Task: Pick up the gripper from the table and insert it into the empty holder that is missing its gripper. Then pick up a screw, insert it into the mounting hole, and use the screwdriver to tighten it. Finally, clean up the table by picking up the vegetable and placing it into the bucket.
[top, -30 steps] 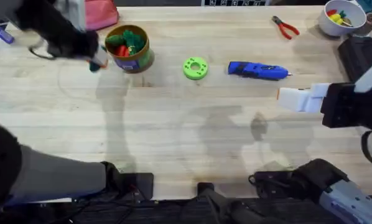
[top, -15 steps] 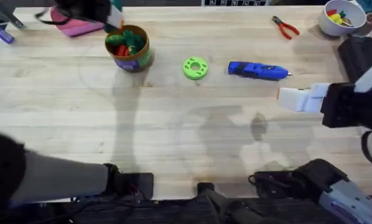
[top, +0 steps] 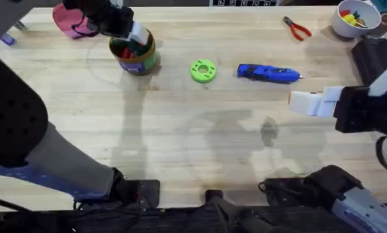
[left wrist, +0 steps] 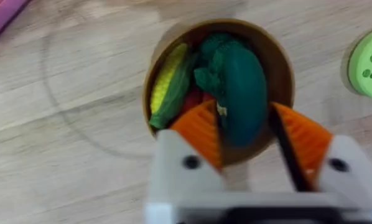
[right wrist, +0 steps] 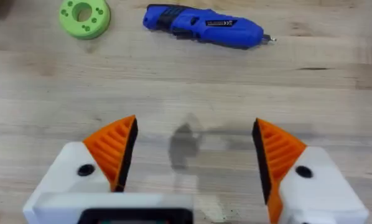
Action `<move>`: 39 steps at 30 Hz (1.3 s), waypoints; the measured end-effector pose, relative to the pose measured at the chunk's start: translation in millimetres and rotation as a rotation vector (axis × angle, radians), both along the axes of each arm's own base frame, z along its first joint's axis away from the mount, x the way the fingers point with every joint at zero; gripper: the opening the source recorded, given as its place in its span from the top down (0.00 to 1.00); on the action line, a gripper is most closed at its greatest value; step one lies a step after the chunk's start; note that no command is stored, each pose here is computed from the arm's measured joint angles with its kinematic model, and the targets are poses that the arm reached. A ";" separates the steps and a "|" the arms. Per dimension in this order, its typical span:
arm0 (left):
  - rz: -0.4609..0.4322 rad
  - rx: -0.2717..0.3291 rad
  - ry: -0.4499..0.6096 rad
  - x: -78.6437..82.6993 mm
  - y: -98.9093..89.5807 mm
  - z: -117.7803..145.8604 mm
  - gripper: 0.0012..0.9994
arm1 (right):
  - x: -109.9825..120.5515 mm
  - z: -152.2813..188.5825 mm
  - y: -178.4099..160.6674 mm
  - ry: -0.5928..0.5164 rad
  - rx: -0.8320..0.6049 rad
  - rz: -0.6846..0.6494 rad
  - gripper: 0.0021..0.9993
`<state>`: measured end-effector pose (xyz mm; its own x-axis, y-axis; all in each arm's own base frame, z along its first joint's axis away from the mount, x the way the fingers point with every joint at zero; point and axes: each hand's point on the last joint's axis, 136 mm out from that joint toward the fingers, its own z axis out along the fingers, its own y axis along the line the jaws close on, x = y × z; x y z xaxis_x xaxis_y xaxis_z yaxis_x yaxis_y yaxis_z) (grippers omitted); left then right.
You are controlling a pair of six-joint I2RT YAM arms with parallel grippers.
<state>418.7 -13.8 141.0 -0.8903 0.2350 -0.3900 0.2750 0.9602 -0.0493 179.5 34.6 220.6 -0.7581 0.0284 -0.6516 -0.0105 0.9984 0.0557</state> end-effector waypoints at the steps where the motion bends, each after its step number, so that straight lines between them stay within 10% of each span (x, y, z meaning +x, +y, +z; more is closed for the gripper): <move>1: 0.000 0.000 0.003 -1.1 0.0 0.4 0.26 | 0.0 0.0 0.0 0.000 0.000 0.000 0.01; 4: 0.005 -0.003 0.039 -9.8 -0.3 -1.6 0.02 | 0.0 0.0 0.0 0.000 0.000 0.000 0.01; 15: 0.047 0.027 -0.060 -43.9 5.6 67.9 0.01 | 0.0 0.1 0.0 0.000 0.000 0.000 0.01; 24: 0.058 0.040 -0.171 -115.8 5.0 137.9 0.01 | 0.0 0.0 0.0 0.000 0.000 0.000 0.01; 39: 0.044 0.005 -0.098 -177.9 -29.4 69.2 0.01 | 0.0 0.0 -0.1 0.000 0.000 0.000 0.01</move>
